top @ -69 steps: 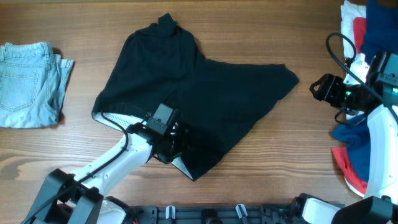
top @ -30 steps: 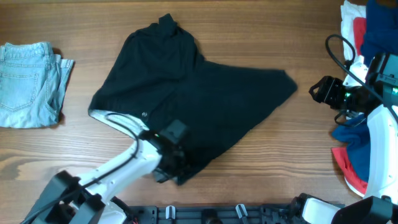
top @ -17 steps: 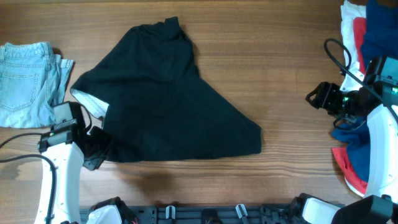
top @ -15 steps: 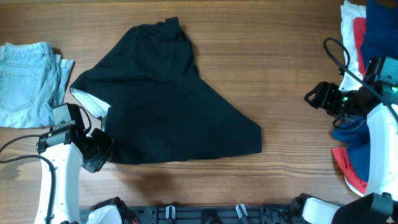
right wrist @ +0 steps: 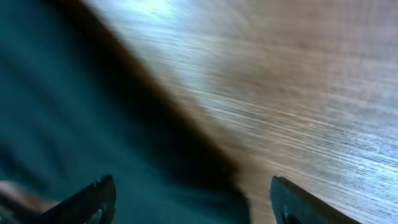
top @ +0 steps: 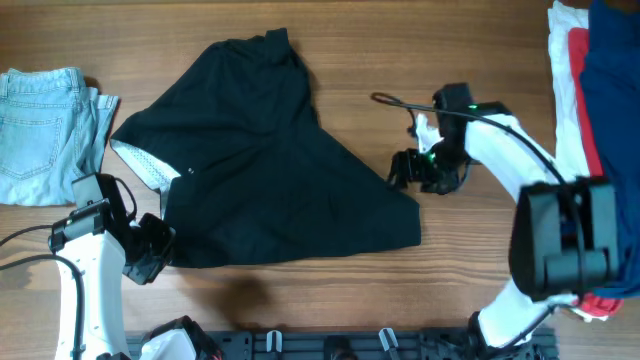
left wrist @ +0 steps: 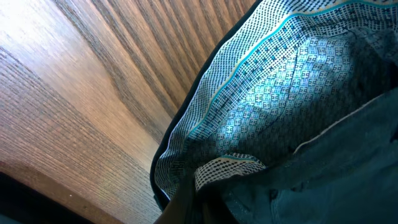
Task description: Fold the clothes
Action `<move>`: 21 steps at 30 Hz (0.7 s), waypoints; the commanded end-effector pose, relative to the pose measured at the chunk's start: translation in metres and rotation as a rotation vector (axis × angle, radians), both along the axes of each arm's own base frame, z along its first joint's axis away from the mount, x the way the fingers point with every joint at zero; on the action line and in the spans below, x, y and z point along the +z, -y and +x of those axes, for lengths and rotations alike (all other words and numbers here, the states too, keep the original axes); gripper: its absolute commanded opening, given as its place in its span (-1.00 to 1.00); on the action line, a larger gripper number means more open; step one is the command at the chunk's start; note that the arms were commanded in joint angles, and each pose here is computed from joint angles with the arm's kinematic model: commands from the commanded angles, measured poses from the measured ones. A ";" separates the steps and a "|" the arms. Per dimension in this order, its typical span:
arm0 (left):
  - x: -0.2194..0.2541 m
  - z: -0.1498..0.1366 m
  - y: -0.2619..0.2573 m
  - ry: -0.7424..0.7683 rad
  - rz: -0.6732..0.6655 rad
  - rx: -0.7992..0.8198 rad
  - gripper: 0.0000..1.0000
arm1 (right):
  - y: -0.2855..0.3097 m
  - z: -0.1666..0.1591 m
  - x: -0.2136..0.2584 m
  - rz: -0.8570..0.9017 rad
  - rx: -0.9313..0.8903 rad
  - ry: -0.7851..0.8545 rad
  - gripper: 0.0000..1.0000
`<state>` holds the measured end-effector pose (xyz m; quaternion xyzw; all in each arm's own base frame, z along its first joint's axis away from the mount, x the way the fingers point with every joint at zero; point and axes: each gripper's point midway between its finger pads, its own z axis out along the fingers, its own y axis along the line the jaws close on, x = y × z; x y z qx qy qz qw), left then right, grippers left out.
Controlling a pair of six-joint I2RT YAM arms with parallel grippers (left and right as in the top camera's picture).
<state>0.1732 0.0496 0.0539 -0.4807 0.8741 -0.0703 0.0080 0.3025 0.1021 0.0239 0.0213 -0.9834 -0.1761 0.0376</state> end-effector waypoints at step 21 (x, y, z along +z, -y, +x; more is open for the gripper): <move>0.017 0.044 0.069 0.207 -0.153 -0.298 -0.92 | 0.116 0.030 0.056 -0.275 -0.432 0.135 -0.91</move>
